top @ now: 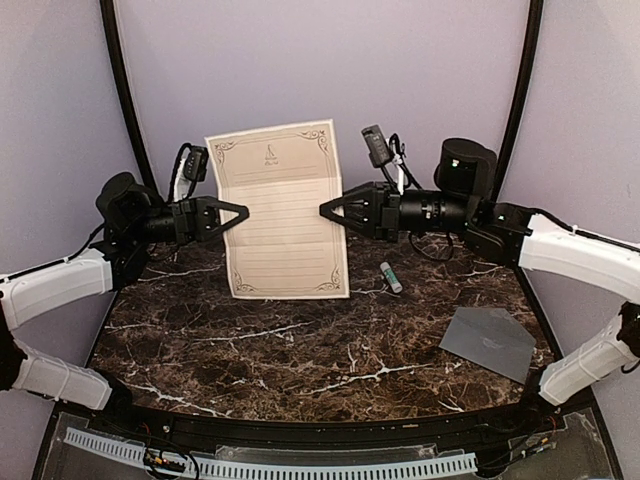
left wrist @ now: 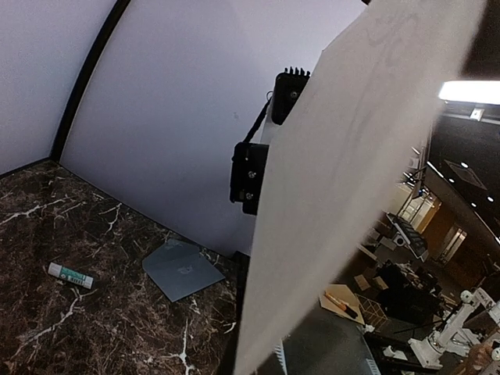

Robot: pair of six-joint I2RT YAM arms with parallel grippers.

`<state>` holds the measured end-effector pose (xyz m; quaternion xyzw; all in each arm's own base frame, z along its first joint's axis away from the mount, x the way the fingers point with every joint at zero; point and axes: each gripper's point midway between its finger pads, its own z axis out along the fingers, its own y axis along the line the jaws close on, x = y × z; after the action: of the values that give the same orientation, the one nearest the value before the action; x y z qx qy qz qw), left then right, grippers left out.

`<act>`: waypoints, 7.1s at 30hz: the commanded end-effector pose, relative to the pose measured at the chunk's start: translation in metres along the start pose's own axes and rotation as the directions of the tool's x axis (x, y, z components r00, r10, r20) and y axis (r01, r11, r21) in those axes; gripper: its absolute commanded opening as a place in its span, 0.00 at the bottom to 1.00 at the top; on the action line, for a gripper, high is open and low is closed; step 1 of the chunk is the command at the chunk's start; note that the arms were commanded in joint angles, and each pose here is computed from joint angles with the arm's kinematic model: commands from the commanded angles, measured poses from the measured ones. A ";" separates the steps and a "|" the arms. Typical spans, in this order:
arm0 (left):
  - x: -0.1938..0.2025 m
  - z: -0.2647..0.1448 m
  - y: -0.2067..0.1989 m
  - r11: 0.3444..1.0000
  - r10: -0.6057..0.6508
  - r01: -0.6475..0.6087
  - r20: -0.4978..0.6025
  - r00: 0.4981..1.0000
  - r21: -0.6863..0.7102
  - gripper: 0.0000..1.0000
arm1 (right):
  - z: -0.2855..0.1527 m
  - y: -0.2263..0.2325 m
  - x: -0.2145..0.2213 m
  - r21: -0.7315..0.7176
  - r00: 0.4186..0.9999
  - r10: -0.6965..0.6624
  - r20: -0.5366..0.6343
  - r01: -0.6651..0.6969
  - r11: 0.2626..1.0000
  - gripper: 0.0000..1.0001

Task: Place the letter into the envelope and seal it
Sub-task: Pick up the letter from the center of the board, then fold the letter.

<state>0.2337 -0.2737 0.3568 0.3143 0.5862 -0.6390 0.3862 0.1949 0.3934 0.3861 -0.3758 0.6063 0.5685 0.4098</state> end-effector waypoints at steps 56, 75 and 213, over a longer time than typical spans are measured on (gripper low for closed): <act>0.077 0.031 -0.014 0.991 0.121 -0.088 -0.388 0.914 0.100 0.00 | 0.005 -0.037 0.060 -0.015 0.930 0.161 -0.331 -0.175 0.984 0.94; 0.078 0.034 -0.014 0.990 0.122 -0.082 -0.399 0.909 0.116 0.00 | 0.023 -0.026 0.086 -0.089 0.905 0.187 -0.382 -0.237 0.967 0.59; 0.010 0.034 0.024 0.971 0.096 -0.052 0.185 0.978 -0.232 0.63 | -0.034 -0.081 -0.048 0.556 0.940 -0.200 0.276 0.013 0.831 0.00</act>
<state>0.2664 -0.3203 0.3236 0.2045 0.6285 -0.5871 0.4674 0.2800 0.3750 0.3880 -0.2259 0.6465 0.4207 0.5950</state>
